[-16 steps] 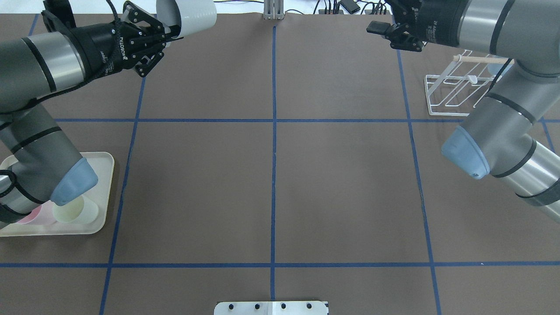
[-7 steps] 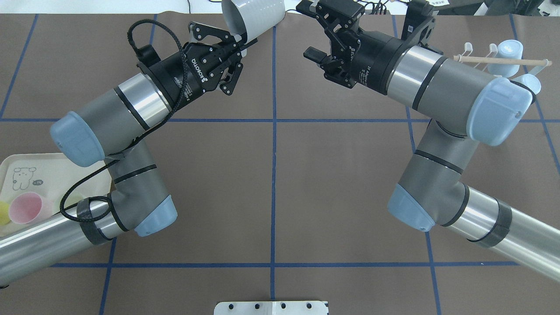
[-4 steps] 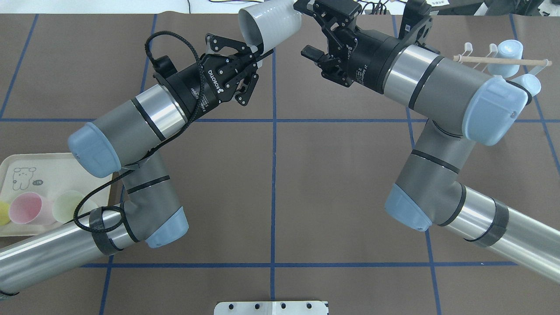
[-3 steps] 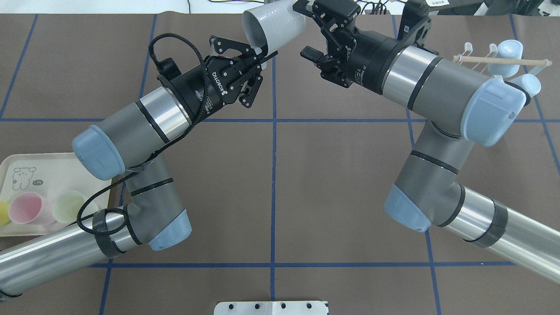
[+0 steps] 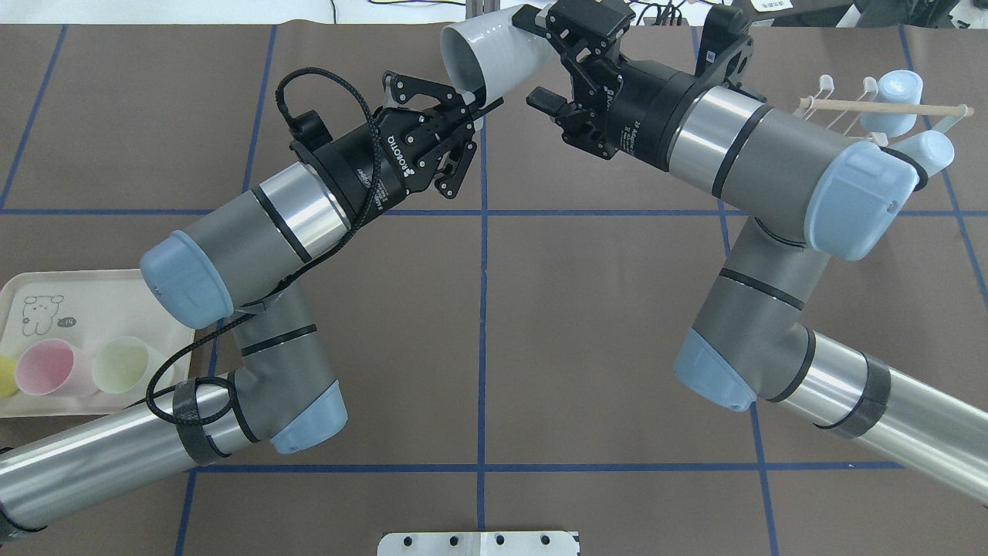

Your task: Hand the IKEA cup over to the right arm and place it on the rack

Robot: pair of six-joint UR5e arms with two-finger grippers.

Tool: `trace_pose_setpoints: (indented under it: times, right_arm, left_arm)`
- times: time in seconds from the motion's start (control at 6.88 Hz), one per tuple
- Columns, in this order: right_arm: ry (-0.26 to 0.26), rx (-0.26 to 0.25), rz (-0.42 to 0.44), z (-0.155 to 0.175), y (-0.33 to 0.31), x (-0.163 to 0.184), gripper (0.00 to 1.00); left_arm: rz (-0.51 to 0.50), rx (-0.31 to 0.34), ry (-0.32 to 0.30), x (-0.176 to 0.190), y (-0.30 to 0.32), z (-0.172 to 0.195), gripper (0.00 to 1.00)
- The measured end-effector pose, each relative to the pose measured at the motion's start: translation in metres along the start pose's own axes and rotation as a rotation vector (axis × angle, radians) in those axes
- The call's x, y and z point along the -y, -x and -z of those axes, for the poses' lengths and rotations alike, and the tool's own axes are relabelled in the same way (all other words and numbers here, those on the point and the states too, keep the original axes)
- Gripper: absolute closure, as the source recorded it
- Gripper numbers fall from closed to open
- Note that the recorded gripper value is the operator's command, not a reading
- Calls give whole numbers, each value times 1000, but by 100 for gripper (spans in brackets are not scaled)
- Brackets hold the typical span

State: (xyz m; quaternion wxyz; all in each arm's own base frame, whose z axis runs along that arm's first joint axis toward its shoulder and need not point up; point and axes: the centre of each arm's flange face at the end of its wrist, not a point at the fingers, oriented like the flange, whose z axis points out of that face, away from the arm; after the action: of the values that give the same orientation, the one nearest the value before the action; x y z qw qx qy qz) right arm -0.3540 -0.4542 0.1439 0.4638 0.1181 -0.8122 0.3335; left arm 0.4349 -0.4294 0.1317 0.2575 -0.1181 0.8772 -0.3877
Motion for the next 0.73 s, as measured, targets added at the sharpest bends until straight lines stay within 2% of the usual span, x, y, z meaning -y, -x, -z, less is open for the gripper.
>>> trace_pose_setpoints:
  times: [0.73]
  right_arm:
    - [4,7,-2,0,-2,0,1]
  left_arm:
    - [23,-12,-3,-15,13,-3,100]
